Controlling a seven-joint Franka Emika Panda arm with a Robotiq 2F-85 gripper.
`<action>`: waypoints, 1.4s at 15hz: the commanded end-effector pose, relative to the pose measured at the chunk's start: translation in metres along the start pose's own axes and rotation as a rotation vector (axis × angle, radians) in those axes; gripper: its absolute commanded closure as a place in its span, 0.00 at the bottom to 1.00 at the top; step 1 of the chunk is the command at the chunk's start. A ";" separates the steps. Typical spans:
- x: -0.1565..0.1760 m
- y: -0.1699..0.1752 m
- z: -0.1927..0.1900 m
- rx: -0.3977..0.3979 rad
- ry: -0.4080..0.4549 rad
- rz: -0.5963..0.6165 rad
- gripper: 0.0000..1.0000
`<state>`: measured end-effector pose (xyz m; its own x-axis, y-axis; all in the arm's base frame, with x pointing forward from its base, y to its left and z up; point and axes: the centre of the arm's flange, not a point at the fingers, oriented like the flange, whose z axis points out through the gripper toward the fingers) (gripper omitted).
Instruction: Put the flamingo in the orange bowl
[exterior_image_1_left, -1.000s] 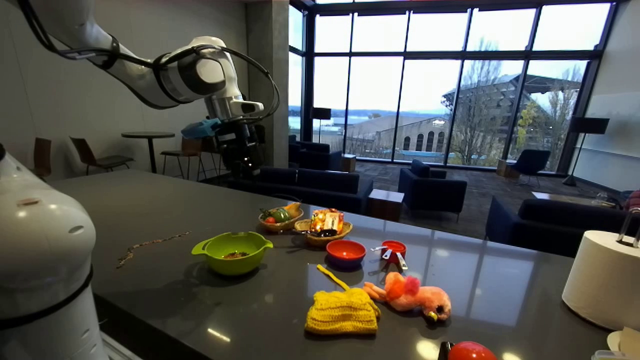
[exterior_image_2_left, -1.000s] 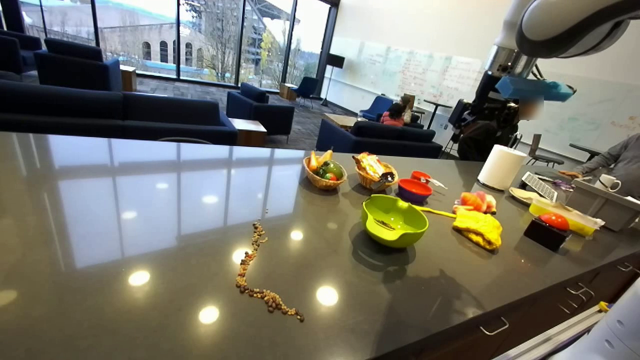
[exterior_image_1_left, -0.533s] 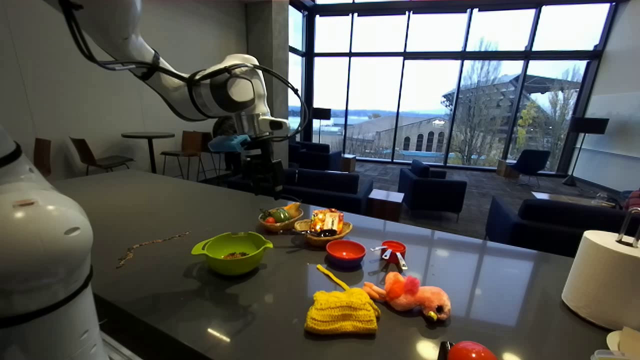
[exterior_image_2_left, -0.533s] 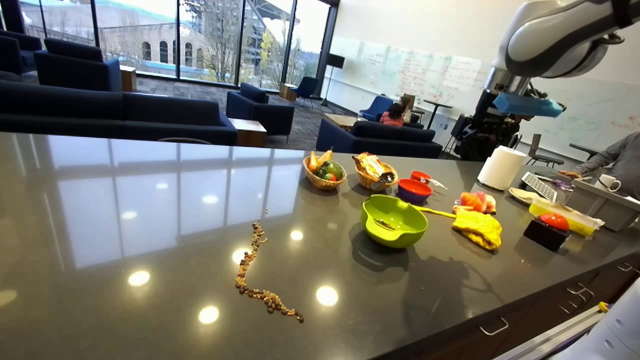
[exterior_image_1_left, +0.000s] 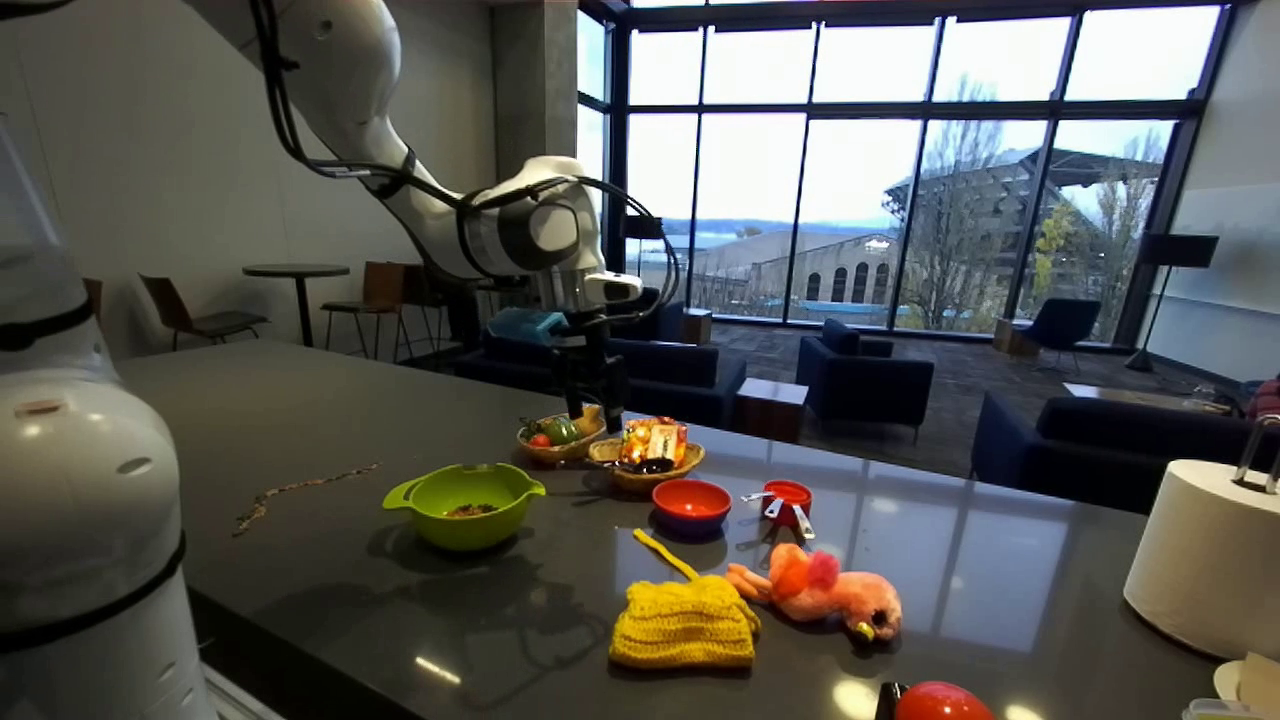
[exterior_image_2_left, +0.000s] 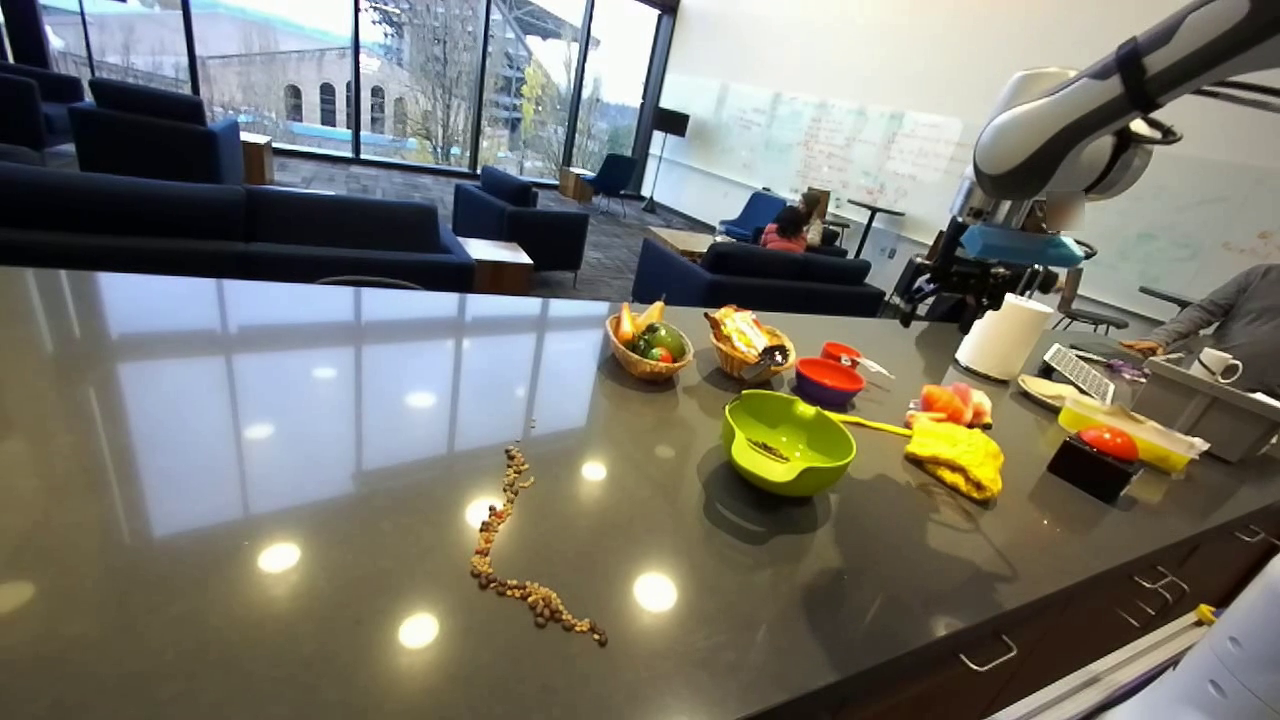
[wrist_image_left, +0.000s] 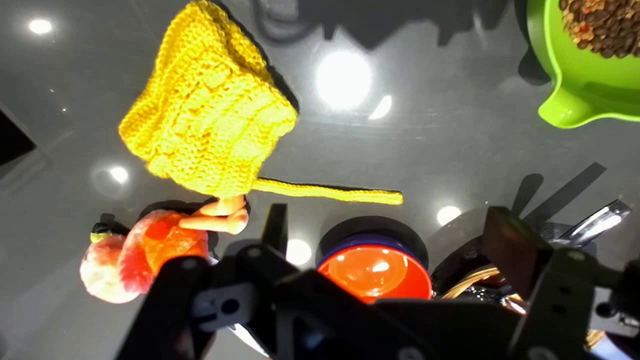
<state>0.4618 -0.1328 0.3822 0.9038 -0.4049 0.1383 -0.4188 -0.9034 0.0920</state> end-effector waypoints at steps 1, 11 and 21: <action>0.037 0.018 0.012 -0.014 0.018 0.093 0.00; 0.037 0.027 0.018 -0.011 0.005 0.128 0.00; 0.061 0.046 0.028 -0.038 -0.014 0.128 0.00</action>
<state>0.4863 -0.1776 0.3693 0.8399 -0.5217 0.1496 -0.5367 -0.8394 0.0862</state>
